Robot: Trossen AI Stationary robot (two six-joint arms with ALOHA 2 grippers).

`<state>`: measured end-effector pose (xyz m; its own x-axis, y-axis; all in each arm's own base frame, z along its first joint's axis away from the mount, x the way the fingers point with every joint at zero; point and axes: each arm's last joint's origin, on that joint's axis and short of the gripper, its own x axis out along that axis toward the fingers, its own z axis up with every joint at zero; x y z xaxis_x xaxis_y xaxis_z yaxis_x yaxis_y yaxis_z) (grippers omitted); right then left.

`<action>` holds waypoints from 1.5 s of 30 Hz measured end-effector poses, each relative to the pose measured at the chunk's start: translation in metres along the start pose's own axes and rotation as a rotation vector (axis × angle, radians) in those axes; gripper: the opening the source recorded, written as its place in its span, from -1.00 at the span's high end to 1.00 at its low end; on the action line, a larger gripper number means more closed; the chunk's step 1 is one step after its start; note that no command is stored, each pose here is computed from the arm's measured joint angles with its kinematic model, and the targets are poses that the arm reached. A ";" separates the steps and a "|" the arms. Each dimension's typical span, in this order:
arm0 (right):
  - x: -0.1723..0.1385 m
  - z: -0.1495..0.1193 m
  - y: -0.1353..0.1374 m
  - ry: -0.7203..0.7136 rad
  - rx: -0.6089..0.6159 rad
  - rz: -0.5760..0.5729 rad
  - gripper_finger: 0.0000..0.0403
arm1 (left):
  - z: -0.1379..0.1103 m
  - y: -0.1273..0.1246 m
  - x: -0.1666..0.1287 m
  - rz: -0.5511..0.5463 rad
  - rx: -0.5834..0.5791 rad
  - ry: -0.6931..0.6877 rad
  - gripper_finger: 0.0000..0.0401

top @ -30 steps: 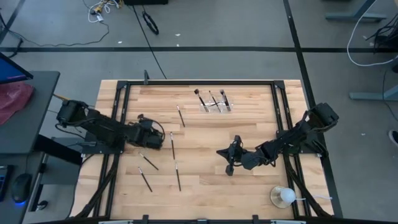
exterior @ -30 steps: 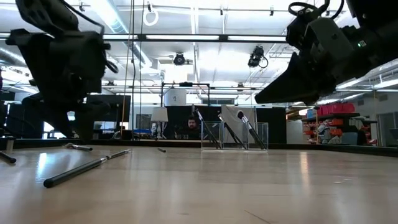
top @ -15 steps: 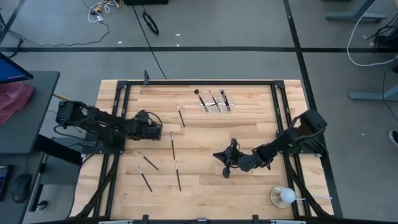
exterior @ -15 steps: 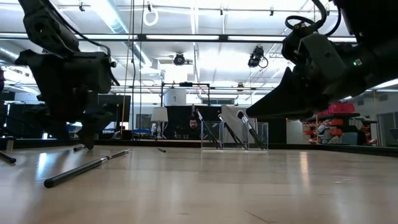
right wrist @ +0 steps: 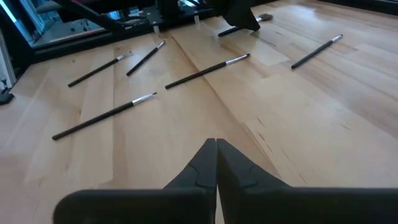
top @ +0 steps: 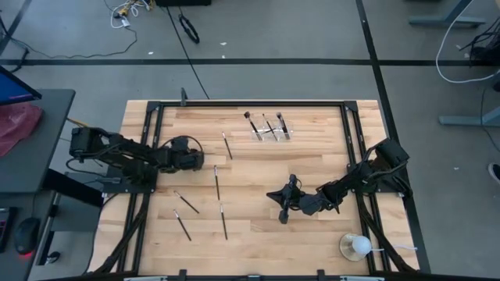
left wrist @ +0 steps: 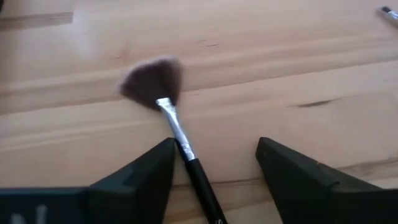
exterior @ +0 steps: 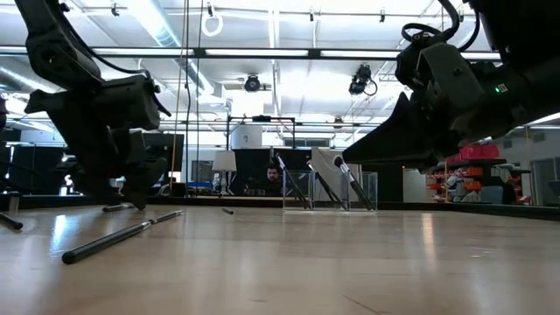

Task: Put items in baskets/containers
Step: Put the black highlighter brush into the transparent organizer

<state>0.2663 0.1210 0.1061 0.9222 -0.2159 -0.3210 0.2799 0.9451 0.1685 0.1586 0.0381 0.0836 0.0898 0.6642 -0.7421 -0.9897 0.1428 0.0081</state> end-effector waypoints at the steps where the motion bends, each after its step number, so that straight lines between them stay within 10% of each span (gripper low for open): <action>1: 0.000 0.000 0.000 0.000 0.000 0.000 0.97 | 0.000 0.000 0.000 -0.005 0.001 0.001 -0.10; 16: 0.000 0.000 0.000 0.001 -0.001 0.000 0.97 | -0.009 -0.006 -0.007 -0.076 0.038 -0.005 0.88; 28: 0.000 0.000 0.000 0.002 0.028 0.000 0.97 | -0.012 -0.029 -0.024 -0.211 0.195 -0.046 0.89; 36: 0.002 -0.003 -0.001 0.007 0.092 -0.004 0.91 | -0.007 -0.077 -0.066 -0.519 0.392 -0.101 0.89; 45: 0.016 -0.024 0.001 -0.086 0.136 0.049 0.40 | -0.004 -0.112 -0.124 -0.954 0.462 -0.414 0.88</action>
<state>0.2752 0.1239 0.0791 0.9535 -0.1958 -0.2289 0.2620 0.9143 0.3090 0.2582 -0.0635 0.1716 0.8993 0.3186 -0.2996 -0.3698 0.9197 -0.1317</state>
